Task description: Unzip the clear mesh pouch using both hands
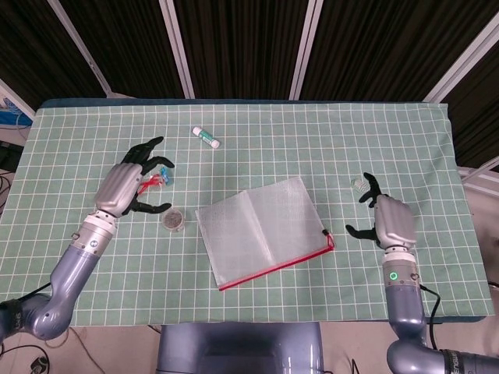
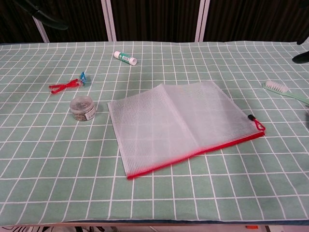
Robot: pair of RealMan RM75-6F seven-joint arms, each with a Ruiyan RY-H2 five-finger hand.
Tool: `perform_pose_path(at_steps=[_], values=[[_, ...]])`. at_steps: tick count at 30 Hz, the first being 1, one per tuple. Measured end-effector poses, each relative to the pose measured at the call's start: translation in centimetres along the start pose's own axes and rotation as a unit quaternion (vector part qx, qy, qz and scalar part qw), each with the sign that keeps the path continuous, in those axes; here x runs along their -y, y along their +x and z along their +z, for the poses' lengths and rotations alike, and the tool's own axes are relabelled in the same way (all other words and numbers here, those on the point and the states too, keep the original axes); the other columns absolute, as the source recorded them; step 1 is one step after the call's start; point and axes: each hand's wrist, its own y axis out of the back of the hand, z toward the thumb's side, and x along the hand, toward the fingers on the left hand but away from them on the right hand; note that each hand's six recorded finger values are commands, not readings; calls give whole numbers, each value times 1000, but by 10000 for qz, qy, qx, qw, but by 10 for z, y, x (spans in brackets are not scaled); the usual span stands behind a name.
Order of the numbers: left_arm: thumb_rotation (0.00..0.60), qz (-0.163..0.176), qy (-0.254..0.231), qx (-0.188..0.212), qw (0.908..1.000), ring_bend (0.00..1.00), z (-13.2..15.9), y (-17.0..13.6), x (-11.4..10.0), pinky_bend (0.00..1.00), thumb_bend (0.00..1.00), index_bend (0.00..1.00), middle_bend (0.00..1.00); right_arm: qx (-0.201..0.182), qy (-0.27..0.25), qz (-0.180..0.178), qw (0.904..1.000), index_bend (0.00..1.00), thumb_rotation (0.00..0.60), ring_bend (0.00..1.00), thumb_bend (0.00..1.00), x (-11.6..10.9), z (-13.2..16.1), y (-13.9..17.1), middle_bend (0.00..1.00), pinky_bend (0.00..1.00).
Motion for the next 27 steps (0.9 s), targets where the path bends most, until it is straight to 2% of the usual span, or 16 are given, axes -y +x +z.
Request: perform_pose_path(at_steps=[3,11,16,21,27], values=[[600,-27,124,-72,9999,0,-9,-14,-2,0,90,244,0,49,72,4,10000,0,600,146,139,-3,-10,5,147,326],[600,33,685,-343,9971,0,-45,-64,-5,0,90,77,0,2,409,-131,9991,0,600,37,118,-13,-40,20,13,272],[600,174,1358,-653,9884,0,-81,-112,-9,0,62,6,0,-147,827,-387,9957,0,600,0,118,-22,-66,36,0,247],[600,346,1951,-1080,9742,0,-122,-164,-16,0,33,0,0,-154,1175,-601,9911,0,600,0,103,-30,-114,64,0,240],[600,529,2130,-1408,9654,0,-156,-213,-19,0,14,0,0,-40,1436,-854,9859,0,600,0,74,-41,-169,97,0,239]])
